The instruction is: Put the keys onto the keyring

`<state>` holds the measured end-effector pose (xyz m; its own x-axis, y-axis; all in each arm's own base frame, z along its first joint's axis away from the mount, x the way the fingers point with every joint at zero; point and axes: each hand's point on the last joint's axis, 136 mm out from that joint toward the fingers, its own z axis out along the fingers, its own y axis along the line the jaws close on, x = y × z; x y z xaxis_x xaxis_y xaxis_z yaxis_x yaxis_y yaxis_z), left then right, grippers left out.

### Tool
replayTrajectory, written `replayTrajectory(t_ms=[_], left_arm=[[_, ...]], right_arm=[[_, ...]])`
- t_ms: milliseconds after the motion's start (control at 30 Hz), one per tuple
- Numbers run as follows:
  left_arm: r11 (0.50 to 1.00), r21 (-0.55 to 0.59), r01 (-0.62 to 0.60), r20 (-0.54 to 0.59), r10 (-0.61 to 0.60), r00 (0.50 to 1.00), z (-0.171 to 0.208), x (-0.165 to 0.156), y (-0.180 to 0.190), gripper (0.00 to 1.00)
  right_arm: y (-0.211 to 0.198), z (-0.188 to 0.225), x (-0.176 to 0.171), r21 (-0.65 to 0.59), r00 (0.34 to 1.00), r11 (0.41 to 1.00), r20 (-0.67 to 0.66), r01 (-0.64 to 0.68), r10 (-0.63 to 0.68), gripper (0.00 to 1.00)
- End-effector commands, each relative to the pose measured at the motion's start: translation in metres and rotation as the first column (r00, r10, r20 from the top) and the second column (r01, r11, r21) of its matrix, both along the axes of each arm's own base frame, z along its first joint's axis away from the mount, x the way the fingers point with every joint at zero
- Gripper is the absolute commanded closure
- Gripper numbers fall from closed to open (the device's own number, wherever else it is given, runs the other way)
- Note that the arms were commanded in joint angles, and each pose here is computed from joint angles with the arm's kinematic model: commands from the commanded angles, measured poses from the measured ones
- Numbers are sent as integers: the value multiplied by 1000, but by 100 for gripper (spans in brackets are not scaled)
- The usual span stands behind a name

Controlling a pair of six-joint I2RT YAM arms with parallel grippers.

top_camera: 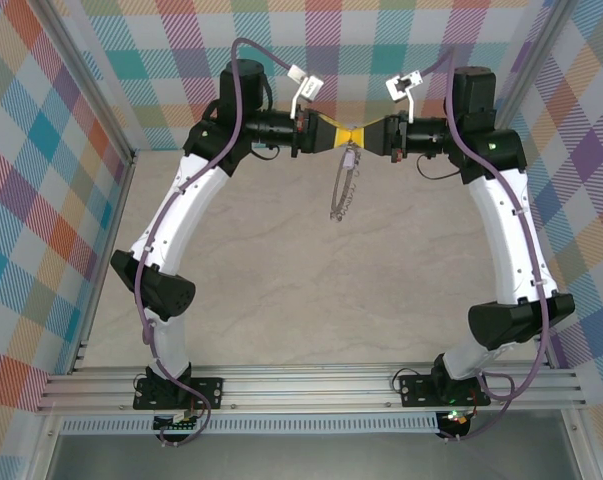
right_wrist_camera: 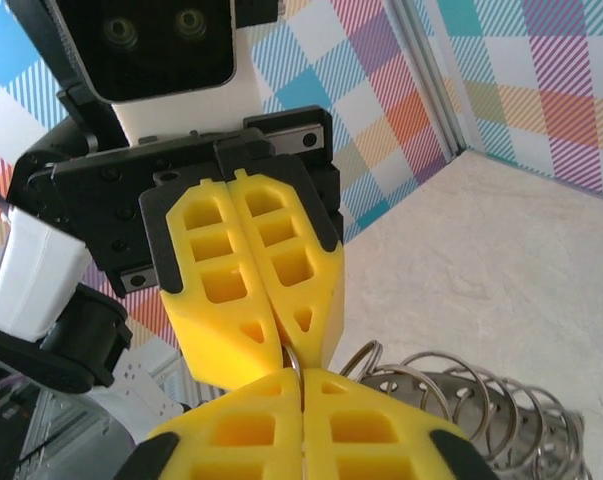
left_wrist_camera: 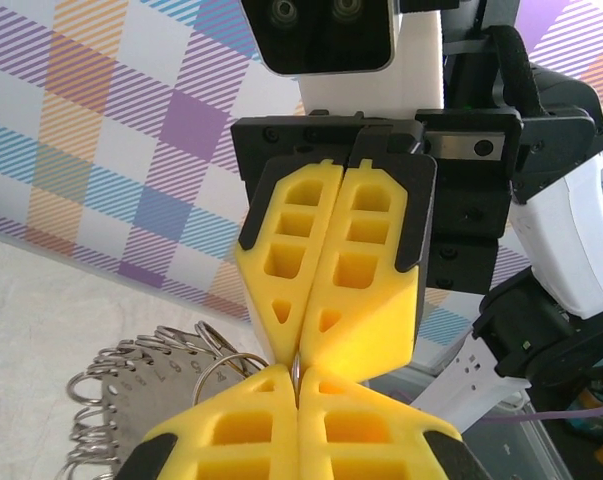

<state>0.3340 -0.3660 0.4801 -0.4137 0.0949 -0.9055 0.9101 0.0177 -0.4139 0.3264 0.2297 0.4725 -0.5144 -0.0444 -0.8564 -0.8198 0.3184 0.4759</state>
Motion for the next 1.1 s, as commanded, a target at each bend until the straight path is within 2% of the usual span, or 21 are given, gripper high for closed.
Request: replayTrajectory(t_ms=[0,67,167,200,467,600,1067], left_arm=[[998,-53,-23,59,26,998,21,-8,-8,100],[996,-77,-49,67,54,996,29,-6,-6,100],[990,-109,-90,63,98,993,39,-2,-4,100],[986,-138,-99,84,111,990,47,0,-3,100],[961,-239,-141,36,154,987,66,5,0,100],[951,-275,-143,12,152,988,69,5,1,100],[935,-332,-128,-42,121,992,74,4,1,100]], right_arm=[[-10,25,-9,59,998,998,64,23,-27,84],[-22,30,-8,90,995,994,70,59,-66,78],[-35,33,-9,122,990,986,69,110,-119,75],[-37,31,-10,125,988,984,69,129,-138,72],[-49,9,-11,151,966,957,32,248,-256,50],[-48,2,-8,162,966,953,5,255,-260,47],[-37,4,8,198,979,959,-12,201,-203,46]])
